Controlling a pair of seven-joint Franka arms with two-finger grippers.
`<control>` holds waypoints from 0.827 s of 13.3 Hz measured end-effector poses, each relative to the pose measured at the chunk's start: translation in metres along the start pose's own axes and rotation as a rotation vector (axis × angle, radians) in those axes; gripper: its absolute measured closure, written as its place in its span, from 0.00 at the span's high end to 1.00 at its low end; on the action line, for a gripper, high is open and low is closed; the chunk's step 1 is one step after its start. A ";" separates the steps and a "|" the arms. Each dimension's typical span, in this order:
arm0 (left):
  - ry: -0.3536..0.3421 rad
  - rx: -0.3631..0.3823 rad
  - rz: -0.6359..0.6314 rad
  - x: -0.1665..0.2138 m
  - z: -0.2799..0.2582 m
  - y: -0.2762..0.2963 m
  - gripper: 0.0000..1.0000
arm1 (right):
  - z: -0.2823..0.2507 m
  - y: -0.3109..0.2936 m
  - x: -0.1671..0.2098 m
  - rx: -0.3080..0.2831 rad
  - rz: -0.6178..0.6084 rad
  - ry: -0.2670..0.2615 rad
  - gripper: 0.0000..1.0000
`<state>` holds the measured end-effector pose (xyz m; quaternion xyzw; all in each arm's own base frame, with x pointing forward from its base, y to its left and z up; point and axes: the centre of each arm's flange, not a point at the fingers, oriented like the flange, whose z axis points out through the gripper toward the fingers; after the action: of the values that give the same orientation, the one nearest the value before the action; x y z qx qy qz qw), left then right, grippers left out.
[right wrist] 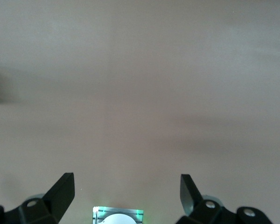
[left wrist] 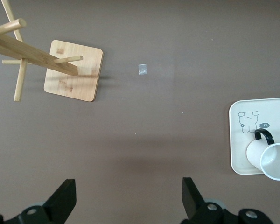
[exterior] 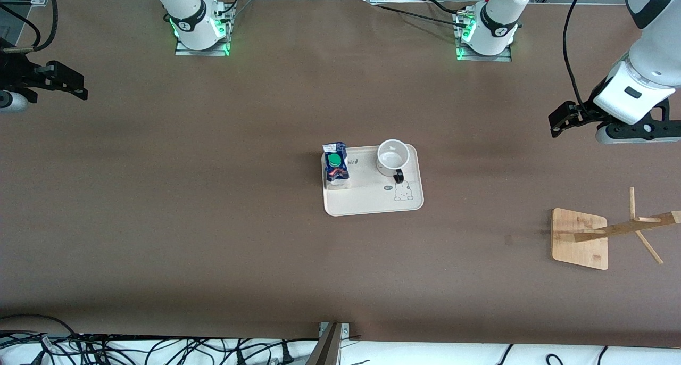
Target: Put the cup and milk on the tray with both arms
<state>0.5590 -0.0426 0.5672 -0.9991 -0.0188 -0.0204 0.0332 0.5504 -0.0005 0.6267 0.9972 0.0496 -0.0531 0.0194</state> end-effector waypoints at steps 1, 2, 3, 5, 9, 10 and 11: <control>0.002 0.000 0.000 0.000 -0.001 0.000 1.00 | 0.000 0.000 0.000 0.000 0.000 0.000 1.00; 0.005 -0.001 0.000 0.001 -0.002 0.000 1.00 | 0.000 0.000 0.000 0.000 0.000 0.000 1.00; 0.009 -0.001 0.000 0.001 -0.005 0.000 1.00 | 0.000 0.000 0.000 0.000 0.000 0.000 1.00; 0.005 -0.001 -0.001 0.002 -0.008 0.000 1.00 | 0.000 0.000 0.000 0.000 0.000 0.000 1.00; -0.001 0.000 0.005 0.003 -0.010 0.003 1.00 | 0.000 0.000 0.000 0.000 0.000 0.000 1.00; -0.001 0.000 0.010 0.003 -0.010 0.006 1.00 | 0.000 0.000 0.000 0.000 0.000 0.000 1.00; -0.001 0.000 0.013 0.002 -0.010 0.008 1.00 | 0.000 0.000 0.000 0.000 0.000 0.000 1.00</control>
<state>0.5613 -0.0512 0.5772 -0.9992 -0.0122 -0.0198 0.0332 0.5504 -0.0005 0.6267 0.9972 0.0496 -0.0531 0.0194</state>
